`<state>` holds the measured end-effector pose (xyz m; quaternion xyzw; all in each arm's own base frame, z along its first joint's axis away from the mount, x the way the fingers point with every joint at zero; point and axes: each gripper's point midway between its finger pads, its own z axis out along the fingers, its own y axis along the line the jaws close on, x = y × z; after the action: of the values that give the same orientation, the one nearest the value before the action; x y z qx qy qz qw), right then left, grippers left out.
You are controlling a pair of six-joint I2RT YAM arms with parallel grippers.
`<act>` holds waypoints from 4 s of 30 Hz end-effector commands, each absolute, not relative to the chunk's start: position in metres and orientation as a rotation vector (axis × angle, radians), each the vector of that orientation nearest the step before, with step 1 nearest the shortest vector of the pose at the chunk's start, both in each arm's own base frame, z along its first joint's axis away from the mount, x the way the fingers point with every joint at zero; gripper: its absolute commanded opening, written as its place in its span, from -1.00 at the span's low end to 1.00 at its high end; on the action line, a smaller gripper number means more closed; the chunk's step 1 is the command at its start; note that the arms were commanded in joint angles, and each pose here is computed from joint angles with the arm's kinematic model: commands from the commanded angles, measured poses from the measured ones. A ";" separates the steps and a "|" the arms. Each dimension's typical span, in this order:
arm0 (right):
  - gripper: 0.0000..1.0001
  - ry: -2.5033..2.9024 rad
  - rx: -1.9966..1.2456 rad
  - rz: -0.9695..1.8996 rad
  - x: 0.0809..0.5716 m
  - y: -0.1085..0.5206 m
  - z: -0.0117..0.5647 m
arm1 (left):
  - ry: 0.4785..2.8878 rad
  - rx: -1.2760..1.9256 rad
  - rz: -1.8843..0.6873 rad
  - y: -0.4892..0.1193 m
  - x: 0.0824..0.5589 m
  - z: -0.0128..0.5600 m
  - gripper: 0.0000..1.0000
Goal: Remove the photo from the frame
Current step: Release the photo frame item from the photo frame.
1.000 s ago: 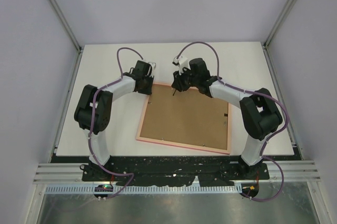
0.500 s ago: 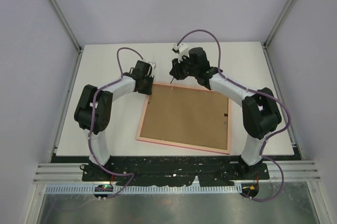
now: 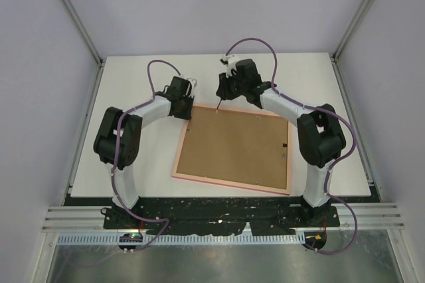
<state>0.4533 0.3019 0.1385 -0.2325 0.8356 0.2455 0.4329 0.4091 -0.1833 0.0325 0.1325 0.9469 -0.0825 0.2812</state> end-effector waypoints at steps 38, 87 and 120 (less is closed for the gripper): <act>-0.85 2.125 -0.409 0.617 0.472 0.297 0.126 | 2.542 0.405 -0.208 -0.186 0.409 0.029 -0.81; -0.85 2.120 -0.527 0.556 0.464 0.312 0.113 | 2.541 0.411 -0.208 -0.188 0.409 0.029 -0.81; -0.85 2.137 -0.500 0.595 0.462 0.313 0.116 | 2.542 0.411 -0.206 -0.187 0.408 0.029 -0.81</act>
<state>0.4665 0.3049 0.1176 -0.1973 0.8501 0.2265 0.4326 0.4089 -0.1836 0.0324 0.1330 0.9468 -0.0825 0.2810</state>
